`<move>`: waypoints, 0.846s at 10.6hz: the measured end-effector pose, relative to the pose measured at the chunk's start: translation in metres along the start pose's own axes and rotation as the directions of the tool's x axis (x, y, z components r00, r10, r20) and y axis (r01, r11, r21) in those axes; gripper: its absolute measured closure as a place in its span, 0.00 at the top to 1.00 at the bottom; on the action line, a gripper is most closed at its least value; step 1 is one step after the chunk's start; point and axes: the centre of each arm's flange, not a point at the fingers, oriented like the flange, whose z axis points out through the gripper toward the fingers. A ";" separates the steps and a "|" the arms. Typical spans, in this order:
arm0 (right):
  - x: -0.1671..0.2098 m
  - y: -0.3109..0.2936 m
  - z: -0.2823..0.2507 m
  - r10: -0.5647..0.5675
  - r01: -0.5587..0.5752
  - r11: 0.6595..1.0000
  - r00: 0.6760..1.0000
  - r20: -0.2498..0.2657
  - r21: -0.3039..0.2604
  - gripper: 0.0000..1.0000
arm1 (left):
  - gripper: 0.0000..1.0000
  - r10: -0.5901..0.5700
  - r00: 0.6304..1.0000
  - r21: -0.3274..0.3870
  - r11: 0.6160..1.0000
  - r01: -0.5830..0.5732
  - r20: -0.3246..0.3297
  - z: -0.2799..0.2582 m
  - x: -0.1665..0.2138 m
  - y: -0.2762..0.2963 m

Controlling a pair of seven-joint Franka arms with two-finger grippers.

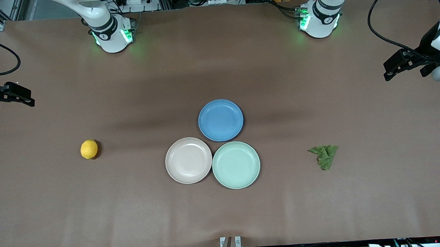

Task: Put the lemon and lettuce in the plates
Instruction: 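Move the left gripper down toward the green lettuce leaf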

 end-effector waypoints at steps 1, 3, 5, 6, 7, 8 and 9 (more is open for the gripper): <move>0.000 0.000 0.000 0.000 0.000 1.000 1.000 0.000 0.000 1.00 | 1.00 0.000 1.000 0.000 1.000 0.000 0.000 0.000 0.000 0.000; 0.000 0.000 0.000 0.000 0.000 1.000 1.000 0.000 0.000 1.00 | 1.00 0.012 1.000 -0.001 1.000 -0.012 0.000 0.000 -0.001 0.007; 0.000 0.000 0.000 0.000 0.000 1.000 1.000 0.000 0.000 1.00 | 1.00 0.019 1.000 -0.001 1.000 -0.019 0.006 0.003 -0.001 0.010; 0.000 0.000 0.000 0.000 0.000 1.000 1.000 0.000 0.000 1.00 | 1.00 0.020 1.000 0.000 1.000 -0.020 0.017 0.008 0.002 0.011; 0.000 0.000 0.000 0.000 0.000 1.000 1.000 0.000 0.000 1.00 | 1.00 0.022 0.999 0.001 1.000 -0.022 0.033 0.018 0.006 0.012; 0.000 0.000 0.000 0.000 0.000 1.000 1.000 0.001 0.000 1.00 | 1.00 0.028 0.999 -0.001 1.000 -0.028 0.041 0.030 0.013 0.017; 0.000 0.000 0.000 0.000 0.000 1.000 1.000 0.001 0.000 1.00 | 1.00 0.040 0.998 -0.005 0.999 -0.040 0.045 0.047 0.023 0.025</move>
